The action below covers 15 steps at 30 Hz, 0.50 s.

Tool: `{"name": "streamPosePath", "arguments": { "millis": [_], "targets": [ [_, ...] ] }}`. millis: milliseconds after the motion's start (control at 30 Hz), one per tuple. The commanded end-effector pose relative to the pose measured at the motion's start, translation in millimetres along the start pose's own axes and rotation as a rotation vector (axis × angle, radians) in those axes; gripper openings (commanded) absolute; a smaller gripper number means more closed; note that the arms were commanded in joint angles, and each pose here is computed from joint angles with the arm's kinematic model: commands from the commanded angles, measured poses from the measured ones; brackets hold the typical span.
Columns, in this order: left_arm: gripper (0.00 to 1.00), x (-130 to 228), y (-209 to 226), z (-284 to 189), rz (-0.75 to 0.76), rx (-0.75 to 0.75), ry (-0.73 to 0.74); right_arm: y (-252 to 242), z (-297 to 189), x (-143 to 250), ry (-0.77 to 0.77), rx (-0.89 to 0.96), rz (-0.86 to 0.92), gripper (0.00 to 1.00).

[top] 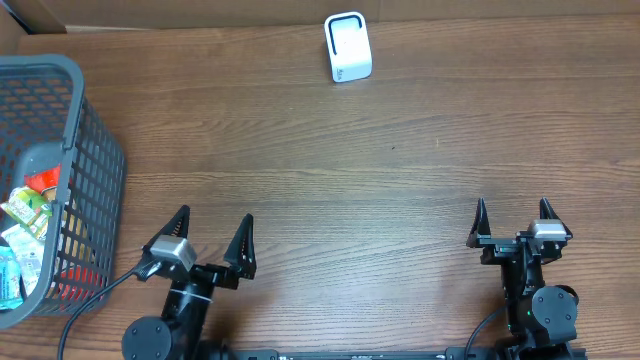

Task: Scan the item barcode
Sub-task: 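Open the left gripper and swing it toward the grey basket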

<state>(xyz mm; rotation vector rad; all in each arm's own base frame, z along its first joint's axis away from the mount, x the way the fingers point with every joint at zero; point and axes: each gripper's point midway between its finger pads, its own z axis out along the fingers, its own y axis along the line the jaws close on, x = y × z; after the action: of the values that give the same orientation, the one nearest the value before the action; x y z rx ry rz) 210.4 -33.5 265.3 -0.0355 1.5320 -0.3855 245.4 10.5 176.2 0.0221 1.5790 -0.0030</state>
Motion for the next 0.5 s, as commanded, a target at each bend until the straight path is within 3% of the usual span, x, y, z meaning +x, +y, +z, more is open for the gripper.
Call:
{"name": "streamPosePath", "arguments": {
  "millis": [0,467],
  "targets": [
    [1.00,-18.1,-9.5,-6.7,0.038,0.024,-0.041,1.3,0.0,1.2,-0.006,-0.005,-0.003,1.00],
    [1.00,-19.9,-10.7,-8.0,0.038,0.024,-0.040,1.3,0.0,1.2,-0.006,-0.005,-0.003,1.00]
  ]
}}
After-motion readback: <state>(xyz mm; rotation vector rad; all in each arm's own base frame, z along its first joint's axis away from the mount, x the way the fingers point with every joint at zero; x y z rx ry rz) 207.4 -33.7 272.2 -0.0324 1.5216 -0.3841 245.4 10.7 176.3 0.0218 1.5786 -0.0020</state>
